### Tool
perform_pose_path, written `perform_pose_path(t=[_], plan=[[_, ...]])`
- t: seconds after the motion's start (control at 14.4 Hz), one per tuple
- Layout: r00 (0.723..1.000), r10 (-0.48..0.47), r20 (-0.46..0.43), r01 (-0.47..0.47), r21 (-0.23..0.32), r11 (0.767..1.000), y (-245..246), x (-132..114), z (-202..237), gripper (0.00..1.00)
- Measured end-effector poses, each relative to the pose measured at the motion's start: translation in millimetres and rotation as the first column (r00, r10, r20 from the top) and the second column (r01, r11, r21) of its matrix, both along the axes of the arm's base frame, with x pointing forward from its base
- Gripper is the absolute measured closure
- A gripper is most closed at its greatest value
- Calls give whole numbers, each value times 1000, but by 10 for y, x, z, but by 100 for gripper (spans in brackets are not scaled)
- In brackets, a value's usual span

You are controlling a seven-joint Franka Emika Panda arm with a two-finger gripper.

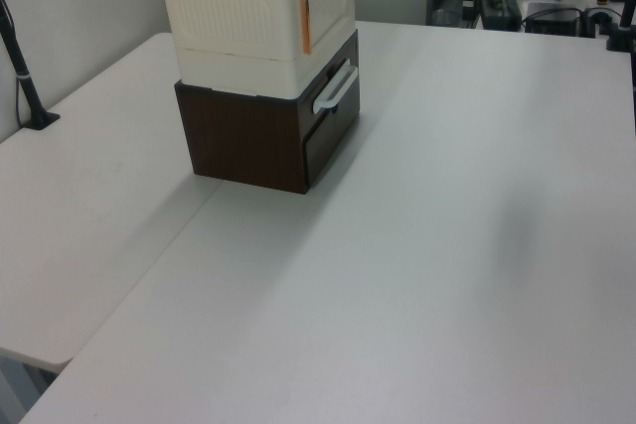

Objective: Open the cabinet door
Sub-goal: 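Move the gripper toward the orange handle on the cream cabinet door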

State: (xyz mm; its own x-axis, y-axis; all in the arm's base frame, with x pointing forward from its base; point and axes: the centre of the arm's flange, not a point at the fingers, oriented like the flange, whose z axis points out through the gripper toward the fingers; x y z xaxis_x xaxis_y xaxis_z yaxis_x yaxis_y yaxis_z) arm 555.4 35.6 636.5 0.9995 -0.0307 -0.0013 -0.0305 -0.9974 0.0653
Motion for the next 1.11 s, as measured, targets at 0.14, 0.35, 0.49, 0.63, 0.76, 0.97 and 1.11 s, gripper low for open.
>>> perform_pose_path(t=[0.14,0.35,0.49,0.63,0.76,0.97,1.11], plan=[[1000,1,-7,-1,-1,1000,5,-1,-31,0],[1000,1,-7,-1,-1,1000,5,-1,-32,0],[1000,1,-7,-1,-1,1000,5,-1,-33,0],[1000,1,-7,-1,-1,1000,5,-1,-35,0],[1000,2,-10,-2,-1,1000,8,-1,-45,0],[1000,6,-6,-6,0,1000,27,13,-57,0],[999,14,41,-15,3,1000,66,120,-73,0]])
